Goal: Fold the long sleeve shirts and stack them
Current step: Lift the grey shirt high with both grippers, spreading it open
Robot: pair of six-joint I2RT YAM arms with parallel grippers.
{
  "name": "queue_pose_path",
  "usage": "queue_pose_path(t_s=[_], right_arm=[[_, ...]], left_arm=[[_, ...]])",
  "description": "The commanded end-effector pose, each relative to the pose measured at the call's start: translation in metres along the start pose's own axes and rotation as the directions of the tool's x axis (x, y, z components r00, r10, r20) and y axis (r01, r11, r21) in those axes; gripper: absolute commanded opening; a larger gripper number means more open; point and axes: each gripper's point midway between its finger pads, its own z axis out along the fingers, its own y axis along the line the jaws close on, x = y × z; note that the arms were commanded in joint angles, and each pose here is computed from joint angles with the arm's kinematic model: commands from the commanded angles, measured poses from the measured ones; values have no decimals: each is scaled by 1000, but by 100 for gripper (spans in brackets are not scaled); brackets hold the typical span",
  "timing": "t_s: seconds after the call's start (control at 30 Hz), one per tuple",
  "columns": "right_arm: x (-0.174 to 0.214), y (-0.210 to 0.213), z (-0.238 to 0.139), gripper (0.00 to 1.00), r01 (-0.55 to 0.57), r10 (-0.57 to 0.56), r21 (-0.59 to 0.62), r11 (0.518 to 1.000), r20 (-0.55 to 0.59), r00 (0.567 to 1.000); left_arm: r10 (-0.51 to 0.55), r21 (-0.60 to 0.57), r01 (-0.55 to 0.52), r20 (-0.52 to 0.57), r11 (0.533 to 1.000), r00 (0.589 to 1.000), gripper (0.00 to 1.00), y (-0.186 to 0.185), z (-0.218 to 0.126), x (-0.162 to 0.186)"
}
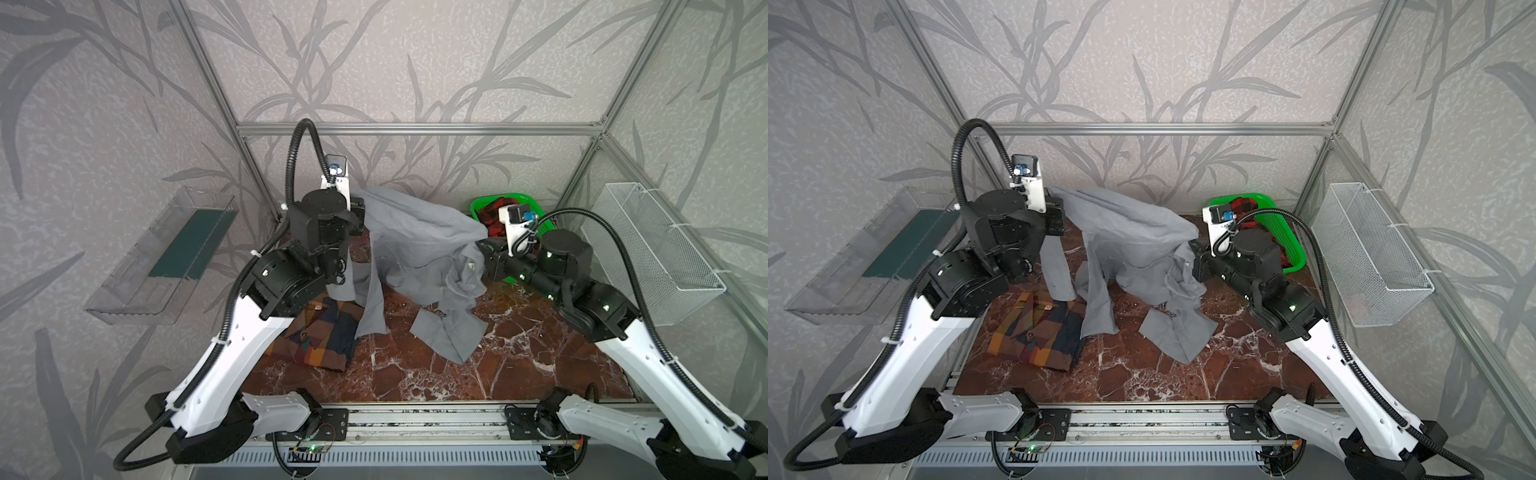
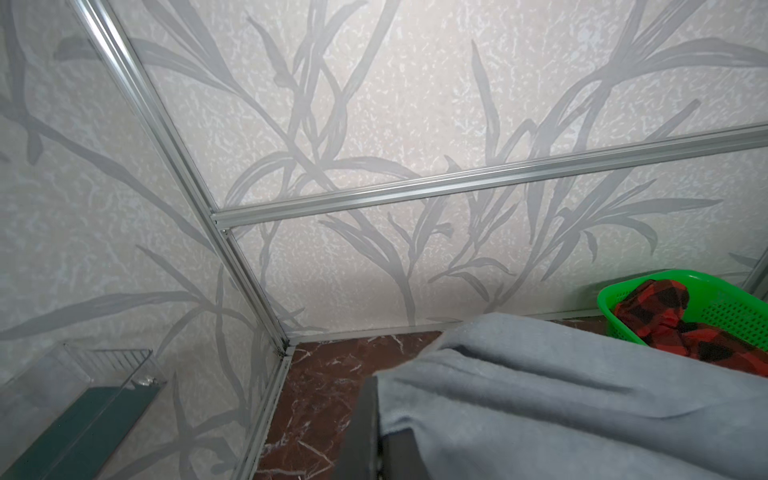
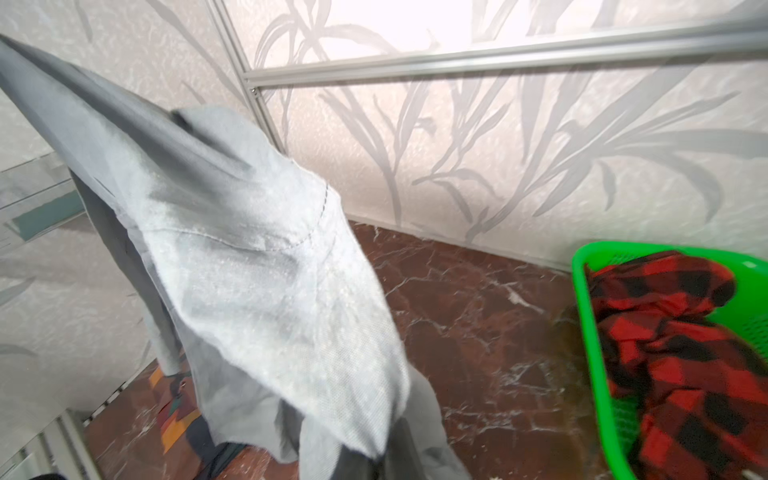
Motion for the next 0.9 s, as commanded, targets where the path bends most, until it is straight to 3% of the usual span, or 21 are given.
queue_pose_path(t_s=[0.0, 0.2, 0.43, 0.7, 0.87], right_arm=[[-10, -13, 8, 0, 59, -59, -1, 998, -57, 997], [-76, -25, 46, 0, 33, -32, -38, 999, 33, 999], [-133, -20, 112, 0, 78, -69, -95, 992, 91, 993], [-191, -12, 114, 0, 109, -64, -152, 982, 277, 959], [-156, -20, 113, 0, 57, -14, -154, 986, 270, 963]], left_arm=[[56, -95, -47, 93, 994, 994, 0, 15, 12, -37], [88, -114, -75, 110, 991, 990, 0, 11, 55, -61], [136, -100, -112, 277, 989, 951, 0, -1, 79, -99], [153, -6, -169, 461, 986, 874, 0, -14, 43, -142], [310, 12, -351, 445, 936, 840, 0, -64, 11, -109]])
